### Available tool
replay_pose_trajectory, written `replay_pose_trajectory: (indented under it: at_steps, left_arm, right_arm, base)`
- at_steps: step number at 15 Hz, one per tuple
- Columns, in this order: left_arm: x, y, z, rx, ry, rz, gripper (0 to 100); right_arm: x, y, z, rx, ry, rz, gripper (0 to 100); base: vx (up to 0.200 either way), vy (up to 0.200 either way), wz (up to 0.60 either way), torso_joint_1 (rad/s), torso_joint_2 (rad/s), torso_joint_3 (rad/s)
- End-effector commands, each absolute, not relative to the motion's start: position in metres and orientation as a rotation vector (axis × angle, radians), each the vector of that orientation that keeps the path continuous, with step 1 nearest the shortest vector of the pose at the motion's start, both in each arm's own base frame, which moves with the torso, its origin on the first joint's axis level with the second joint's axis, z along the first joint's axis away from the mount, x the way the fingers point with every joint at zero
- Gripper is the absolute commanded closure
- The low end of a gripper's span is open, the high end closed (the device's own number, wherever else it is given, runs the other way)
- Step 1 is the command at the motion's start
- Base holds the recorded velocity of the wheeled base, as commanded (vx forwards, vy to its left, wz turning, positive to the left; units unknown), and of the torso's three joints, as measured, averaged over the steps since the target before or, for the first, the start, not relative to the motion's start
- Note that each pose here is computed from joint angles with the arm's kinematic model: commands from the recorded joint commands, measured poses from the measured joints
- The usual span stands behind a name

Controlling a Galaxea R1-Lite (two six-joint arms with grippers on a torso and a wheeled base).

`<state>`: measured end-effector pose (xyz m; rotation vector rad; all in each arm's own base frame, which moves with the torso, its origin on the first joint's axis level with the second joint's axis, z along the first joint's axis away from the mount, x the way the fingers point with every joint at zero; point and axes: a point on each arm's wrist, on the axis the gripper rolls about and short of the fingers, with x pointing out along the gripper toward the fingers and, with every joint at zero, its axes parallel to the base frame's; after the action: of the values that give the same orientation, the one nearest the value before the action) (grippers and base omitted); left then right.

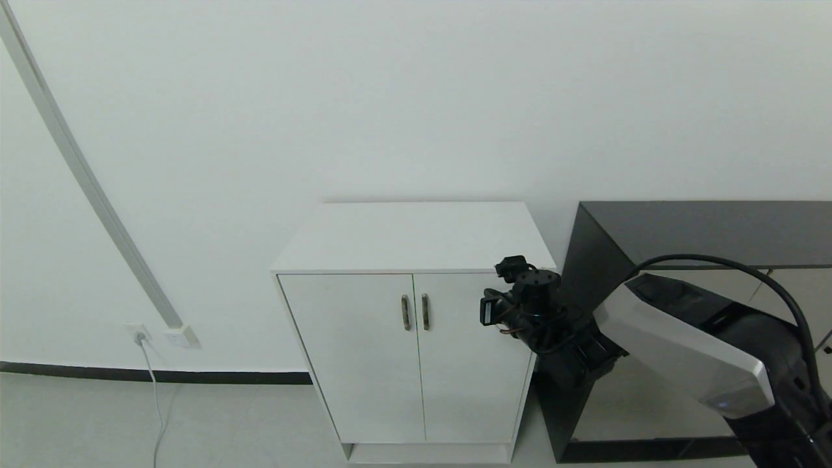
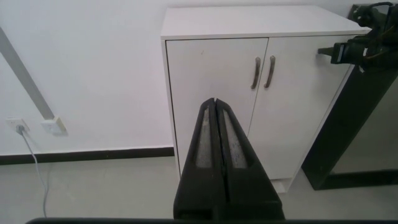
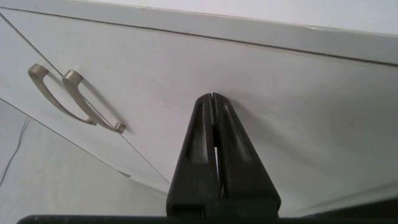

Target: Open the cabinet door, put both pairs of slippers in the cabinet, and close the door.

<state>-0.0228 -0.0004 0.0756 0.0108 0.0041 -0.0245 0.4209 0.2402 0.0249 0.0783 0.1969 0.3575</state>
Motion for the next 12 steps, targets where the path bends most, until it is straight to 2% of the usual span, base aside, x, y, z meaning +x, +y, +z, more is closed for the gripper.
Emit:
replay_pose_trajectory:
  at_steps: [1, 7, 12]
  left_arm:
    - [-0.023, 0.000, 0.075, 0.011, 0.004, -0.025, 100]
    - [-0.023, 0.000, 0.075, 0.011, 0.004, -0.025, 100]
    - [-0.023, 0.000, 0.075, 0.009, 0.004, -0.025, 100]
  right_arm:
    - [0.402, 0.229, 0.046, 0.083, 0.182, 0.352, 100]
    - [0.349, 0.162, 0.073, 0.091, 0.165, 0.271, 100]
    - [0.303, 0.106, 0.082, 0.093, 0.165, 0.173, 100]
  base:
    - [0.000, 0.000, 0.00, 0.000, 0.00, 0.000]
    - [0.000, 0.000, 0.00, 0.000, 0.00, 0.000]
    - [0.000, 0.000, 0.00, 0.000, 0.00, 0.000]
